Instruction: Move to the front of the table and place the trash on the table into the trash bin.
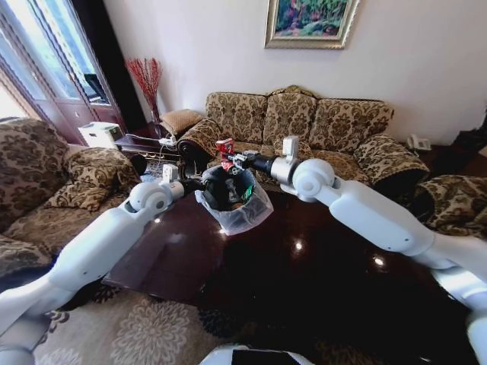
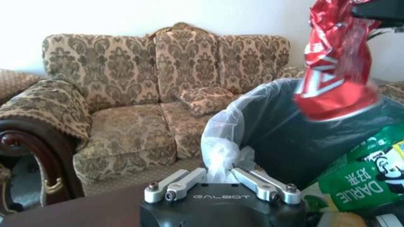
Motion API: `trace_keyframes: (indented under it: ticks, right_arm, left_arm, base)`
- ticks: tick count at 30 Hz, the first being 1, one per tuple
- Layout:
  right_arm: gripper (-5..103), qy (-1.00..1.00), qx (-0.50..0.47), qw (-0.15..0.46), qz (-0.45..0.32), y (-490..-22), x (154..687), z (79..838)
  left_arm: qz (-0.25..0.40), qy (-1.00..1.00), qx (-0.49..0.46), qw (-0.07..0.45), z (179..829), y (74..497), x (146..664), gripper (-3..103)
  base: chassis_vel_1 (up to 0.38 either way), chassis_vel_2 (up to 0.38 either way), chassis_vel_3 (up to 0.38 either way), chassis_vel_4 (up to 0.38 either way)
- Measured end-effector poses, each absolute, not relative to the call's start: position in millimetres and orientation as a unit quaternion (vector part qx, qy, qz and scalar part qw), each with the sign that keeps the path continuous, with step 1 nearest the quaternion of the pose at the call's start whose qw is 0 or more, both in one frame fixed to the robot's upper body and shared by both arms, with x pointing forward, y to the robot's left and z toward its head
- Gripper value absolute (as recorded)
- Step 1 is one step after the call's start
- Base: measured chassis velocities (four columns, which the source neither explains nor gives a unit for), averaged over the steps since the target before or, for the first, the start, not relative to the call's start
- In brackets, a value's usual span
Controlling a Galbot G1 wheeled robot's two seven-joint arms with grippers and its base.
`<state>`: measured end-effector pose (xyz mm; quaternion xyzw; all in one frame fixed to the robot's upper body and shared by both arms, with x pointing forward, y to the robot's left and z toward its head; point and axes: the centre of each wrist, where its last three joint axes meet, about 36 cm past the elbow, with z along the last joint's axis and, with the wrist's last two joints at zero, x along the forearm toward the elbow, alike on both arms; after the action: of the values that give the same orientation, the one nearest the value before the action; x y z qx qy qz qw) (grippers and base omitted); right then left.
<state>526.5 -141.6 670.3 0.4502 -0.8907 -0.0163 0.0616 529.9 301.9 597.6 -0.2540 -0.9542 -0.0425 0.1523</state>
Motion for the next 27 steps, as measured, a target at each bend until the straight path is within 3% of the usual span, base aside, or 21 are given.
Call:
trace_keyframes:
  ticks: [2, 3, 4, 9, 11, 13, 19, 23, 27]
  right_arm:
    - [60, -0.894, 0.444, 0.050, -0.031, -142.4, 523.5, 672.8]
    - [66, -0.896, 0.440, 0.047, -0.038, -144.2, 522.4, 673.9]
    - [66, -0.896, 0.440, 0.047, -0.038, -144.2, 522.4, 673.9]
    - [88, -0.898, 0.434, 0.046, -0.054, -154.2, 509.8, 681.4]
    - [88, -0.898, 0.434, 0.046, -0.056, -155.1, 506.7, 683.5]
    - [97, -0.898, 0.433, 0.047, -0.056, -155.9, 503.0, 684.9]
    - [100, -0.912, 0.403, 0.033, -0.071, -165.2, 506.2, 690.8]
    - [100, -0.935, 0.346, 0.021, -0.076, -211.0, 488.3, 695.6]
    - [100, -0.964, 0.264, 0.009, -0.015, -257.2, 463.0, 661.7]
  left_arm:
    - [-0.046, -0.957, -0.246, 0.147, 600.7, 297.2, 527.0, 2]
    - [-0.047, -0.957, -0.246, 0.147, 601.1, 296.7, 525.7, 2]
    - [-0.047, -0.957, -0.246, 0.147, 601.1, 296.7, 525.7, 2]
    - [-0.048, -0.957, -0.244, 0.146, 602.5, 298.0, 524.3, 2]
    - [-0.048, -0.957, -0.244, 0.146, 602.6, 297.7, 524.2, 2]
    - [-0.048, -0.957, -0.246, 0.145, 603.5, 296.3, 523.3, 2]
    - [-0.049, -0.957, -0.248, 0.140, 606.4, 293.0, 514.3, 2]
    - [-0.110, -0.966, -0.198, 0.126, 582.2, 315.1, 502.8, 2]
    - [-0.091, -0.975, -0.168, 0.117, 575.1, 329.8, 475.7, 2]
  base:
    - [0.000, 0.000, 0.000, 0.000]
    - [0.000, 0.000, 0.000, 0.000]
    - [0.000, 0.000, 0.000, 0.000]
    - [0.000, 0.000, 0.000, 0.000]
    - [0.000, 0.000, 0.000, 0.000]
    - [0.000, 0.000, 0.000, 0.000]
    - [0.000, 0.000, 0.000, 0.000]
    - [0.000, 0.000, 0.000, 0.000]
    - [0.000, 0.000, 0.000, 0.000]
